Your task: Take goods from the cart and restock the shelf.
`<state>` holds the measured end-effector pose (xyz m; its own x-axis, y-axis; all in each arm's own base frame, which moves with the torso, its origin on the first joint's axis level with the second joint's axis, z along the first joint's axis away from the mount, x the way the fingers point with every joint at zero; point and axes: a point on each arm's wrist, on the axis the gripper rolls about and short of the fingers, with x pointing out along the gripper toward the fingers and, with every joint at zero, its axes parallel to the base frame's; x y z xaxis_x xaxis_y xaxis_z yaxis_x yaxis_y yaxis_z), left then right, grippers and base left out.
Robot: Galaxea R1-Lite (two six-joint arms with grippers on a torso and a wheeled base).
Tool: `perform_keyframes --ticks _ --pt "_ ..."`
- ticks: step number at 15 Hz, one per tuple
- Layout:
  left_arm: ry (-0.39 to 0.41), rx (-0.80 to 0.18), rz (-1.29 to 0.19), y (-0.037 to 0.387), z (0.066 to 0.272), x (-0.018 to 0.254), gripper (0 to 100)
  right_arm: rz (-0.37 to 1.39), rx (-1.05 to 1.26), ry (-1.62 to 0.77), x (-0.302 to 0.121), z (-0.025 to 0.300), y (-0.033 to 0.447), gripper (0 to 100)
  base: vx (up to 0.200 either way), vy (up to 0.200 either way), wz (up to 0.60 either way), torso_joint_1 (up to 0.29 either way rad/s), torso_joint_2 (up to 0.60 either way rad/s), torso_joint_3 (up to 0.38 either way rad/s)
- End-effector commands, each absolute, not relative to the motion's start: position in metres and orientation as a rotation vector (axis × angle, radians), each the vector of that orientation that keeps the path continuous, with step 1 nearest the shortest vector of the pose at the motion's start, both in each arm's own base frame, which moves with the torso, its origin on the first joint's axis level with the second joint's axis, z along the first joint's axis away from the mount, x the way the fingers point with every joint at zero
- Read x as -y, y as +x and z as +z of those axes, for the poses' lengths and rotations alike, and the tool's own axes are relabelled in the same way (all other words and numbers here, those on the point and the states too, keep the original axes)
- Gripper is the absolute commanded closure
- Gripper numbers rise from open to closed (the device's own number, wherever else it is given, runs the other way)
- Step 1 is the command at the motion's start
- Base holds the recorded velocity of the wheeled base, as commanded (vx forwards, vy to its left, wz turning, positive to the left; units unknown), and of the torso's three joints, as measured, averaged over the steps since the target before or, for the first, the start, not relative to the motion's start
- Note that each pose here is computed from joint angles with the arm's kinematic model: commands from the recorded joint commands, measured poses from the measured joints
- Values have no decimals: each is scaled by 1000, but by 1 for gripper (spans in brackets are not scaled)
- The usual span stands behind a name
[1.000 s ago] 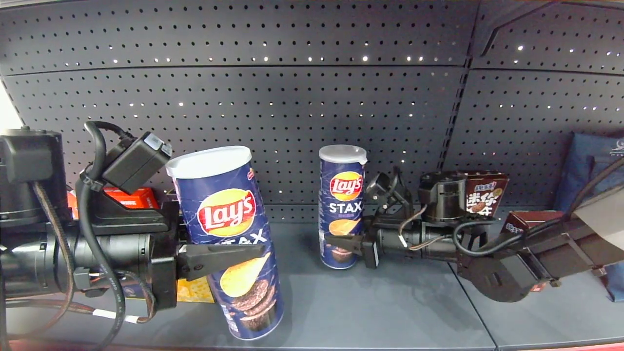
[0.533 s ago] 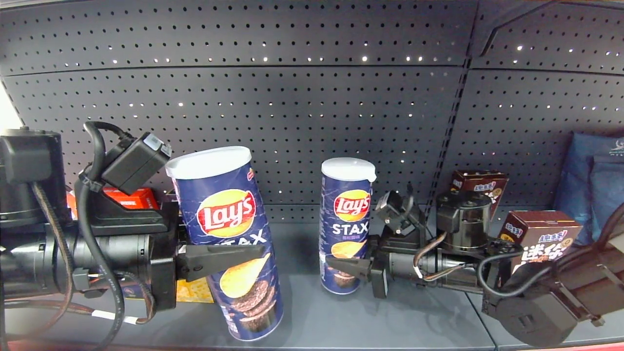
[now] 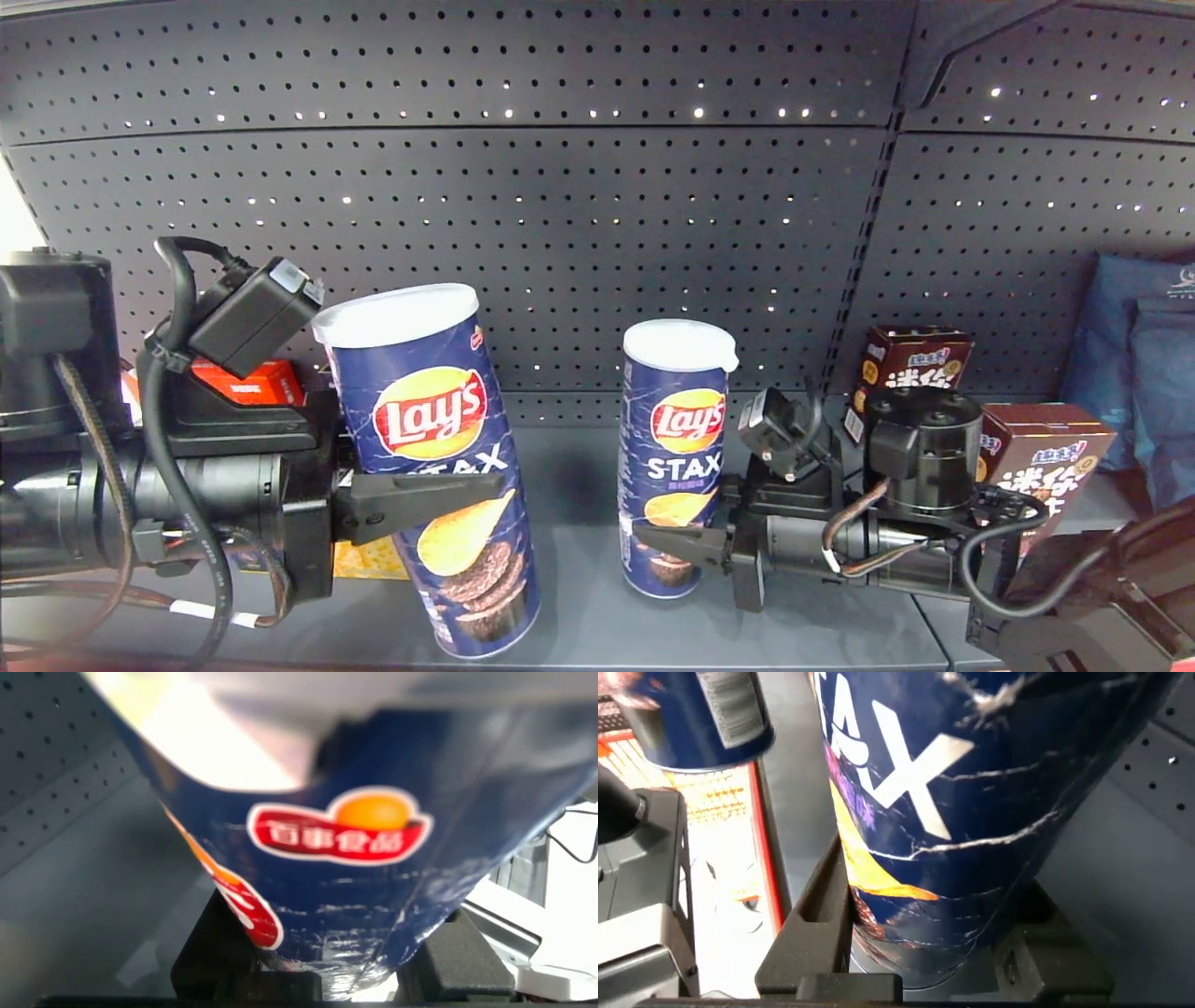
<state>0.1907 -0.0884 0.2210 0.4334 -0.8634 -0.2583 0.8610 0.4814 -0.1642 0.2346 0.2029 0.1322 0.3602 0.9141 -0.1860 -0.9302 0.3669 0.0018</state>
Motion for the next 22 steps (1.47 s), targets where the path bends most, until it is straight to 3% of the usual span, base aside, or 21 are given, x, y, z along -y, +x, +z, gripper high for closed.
perform_keyframes --ticks 1,22 --pt "-9 -333 -1073 189 218 87 100 1194 -177 -112 -199 127 228 100 0 0 0 0 0 0" --pt "-12 -344 -1068 188 214 86 100 1221 -255 -123 -202 102 219 100 0 0 0 0 0 0"
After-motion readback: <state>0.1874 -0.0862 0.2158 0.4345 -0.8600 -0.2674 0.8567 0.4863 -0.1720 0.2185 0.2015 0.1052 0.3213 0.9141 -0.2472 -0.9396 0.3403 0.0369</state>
